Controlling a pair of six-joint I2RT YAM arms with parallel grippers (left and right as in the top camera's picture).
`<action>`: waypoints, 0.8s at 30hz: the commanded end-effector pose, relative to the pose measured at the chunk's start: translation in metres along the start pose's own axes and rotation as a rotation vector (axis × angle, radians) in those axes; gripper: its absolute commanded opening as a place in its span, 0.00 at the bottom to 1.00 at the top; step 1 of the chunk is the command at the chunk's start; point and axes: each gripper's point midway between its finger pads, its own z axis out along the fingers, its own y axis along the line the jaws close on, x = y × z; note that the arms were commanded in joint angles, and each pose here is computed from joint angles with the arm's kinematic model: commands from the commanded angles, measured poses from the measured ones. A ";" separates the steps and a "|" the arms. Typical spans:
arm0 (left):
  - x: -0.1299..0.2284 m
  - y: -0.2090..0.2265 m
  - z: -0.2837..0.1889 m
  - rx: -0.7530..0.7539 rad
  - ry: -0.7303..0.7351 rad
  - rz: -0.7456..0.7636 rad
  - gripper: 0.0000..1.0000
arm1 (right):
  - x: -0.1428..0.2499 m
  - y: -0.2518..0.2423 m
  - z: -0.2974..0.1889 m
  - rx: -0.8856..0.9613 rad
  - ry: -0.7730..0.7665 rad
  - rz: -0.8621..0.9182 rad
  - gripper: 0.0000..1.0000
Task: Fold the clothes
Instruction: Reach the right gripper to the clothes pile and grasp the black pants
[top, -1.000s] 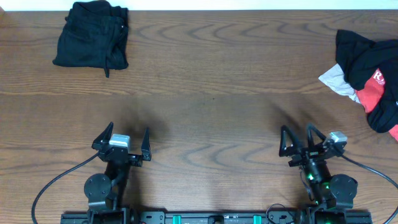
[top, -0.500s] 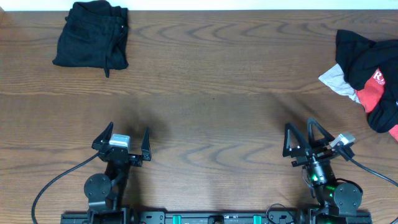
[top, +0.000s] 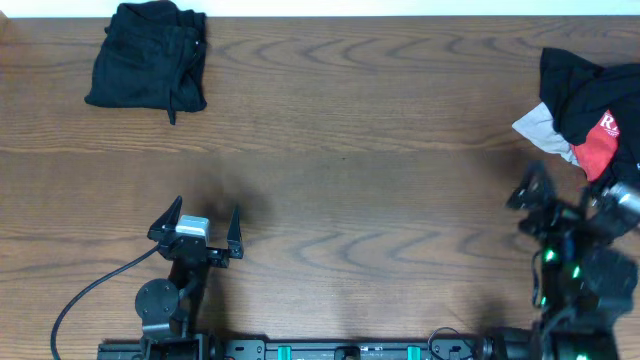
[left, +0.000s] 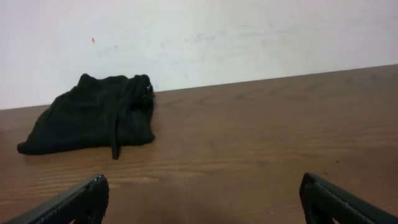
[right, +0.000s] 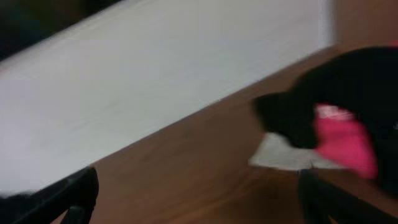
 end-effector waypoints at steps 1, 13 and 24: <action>0.015 -0.002 0.000 0.010 0.047 0.005 0.98 | -0.028 -0.027 0.020 0.215 -0.012 -0.047 0.99; 0.015 -0.002 0.000 0.010 0.047 0.005 0.98 | -0.065 -0.137 0.092 0.551 0.248 0.087 0.99; 0.015 -0.002 0.000 0.010 0.047 0.005 0.98 | -0.038 -0.239 0.099 0.749 0.327 0.209 0.99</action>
